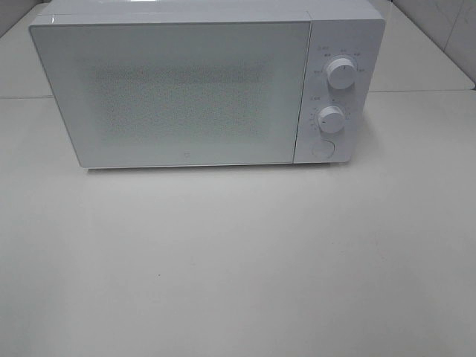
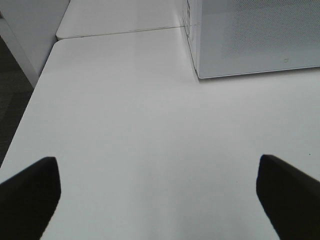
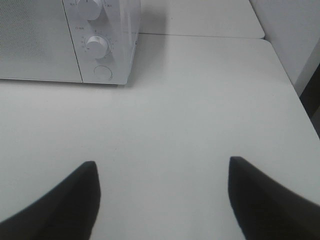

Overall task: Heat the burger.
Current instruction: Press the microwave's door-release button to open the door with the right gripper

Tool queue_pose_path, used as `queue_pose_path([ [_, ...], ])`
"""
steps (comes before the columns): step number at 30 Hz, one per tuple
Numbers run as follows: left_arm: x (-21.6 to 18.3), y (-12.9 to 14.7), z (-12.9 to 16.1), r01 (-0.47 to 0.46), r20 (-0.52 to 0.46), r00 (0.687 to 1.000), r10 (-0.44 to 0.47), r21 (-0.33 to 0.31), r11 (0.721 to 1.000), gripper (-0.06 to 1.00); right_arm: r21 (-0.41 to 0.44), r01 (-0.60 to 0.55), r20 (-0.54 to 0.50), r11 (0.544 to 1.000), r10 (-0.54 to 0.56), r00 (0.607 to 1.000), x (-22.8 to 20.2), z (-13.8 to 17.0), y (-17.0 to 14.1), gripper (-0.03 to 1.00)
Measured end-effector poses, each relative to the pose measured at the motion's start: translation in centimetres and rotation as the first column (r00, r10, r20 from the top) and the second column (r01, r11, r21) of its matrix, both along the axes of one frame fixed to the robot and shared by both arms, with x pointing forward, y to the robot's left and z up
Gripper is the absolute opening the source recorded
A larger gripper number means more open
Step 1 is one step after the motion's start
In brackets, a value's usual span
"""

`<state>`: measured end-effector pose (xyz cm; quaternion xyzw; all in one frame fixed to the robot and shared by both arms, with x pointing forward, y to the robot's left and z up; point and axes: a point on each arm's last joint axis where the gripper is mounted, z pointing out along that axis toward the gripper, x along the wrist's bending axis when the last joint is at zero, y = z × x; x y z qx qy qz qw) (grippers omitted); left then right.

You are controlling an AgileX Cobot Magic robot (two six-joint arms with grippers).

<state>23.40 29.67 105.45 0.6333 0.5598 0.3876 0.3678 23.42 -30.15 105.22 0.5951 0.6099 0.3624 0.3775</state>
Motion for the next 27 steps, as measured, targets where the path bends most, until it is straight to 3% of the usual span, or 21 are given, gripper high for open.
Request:
queue_pose_path([
  [4, 0.0, 0.0, 0.0, 0.0, 0.0, 1.0, 0.0, 0.0, 1.0, 0.99, -0.017, 0.005, 0.107, 1.0, -0.003, 0.994, 1.7, 2.0, -0.1, 0.59],
  [12, 0.0, 0.0, 0.0, 0.0, 0.0, 1.0, 0.0, 0.0, 1.0, 0.99, -0.037, -0.011, 0.225, 0.999, 0.019, 0.974, 5.8, 3.6, 0.1, 0.5],
  [19, 0.0, 0.0, 0.0, 0.0, 0.0, 1.0, 0.0, 0.0, 1.0, 0.99, -0.073, -0.031, 0.375, 0.997, 0.056, 0.925, 9.8, 2.2, 0.5, 0.31],
  [20, 0.0, 0.0, 0.0, 0.0, 0.0, 1.0, 0.0, 0.0, 1.0, 0.99, -0.075, -0.035, 0.404, 0.997, 0.063, 0.913, 10.8, 1.4, 0.5, 0.22],
  [22, 0.0, 0.0, 0.0, 0.0, 0.0, 1.0, 0.0, 0.0, 1.0, 0.99, -0.074, -0.038, 0.406, 0.997, 0.065, 0.912, 11.4, 1.1, 0.6, 0.17],
  [23, 0.0, 0.0, 0.0, 0.0, 0.0, 1.0, 0.0, 0.0, 1.0, 0.99, -0.074, -0.042, 0.417, 0.996, 0.069, 0.906, 12.3, 0.5, 0.7, 0.07],
  [24, 0.0, 0.0, 0.0, 0.0, 0.0, 1.0, 0.0, 0.0, 1.0, 0.99, -0.074, -0.044, 0.414, 0.996, 0.071, 0.908, 12.8, 0.1, 0.7, 0.03],
  [27, 0.0, 0.0, 0.0, 0.0, 0.0, 1.0, 0.0, 0.0, 1.0, 0.99, -0.073, -0.048, 0.404, 0.996, 0.074, 0.912, 13.8, -0.3, 0.7, 0.03],
])
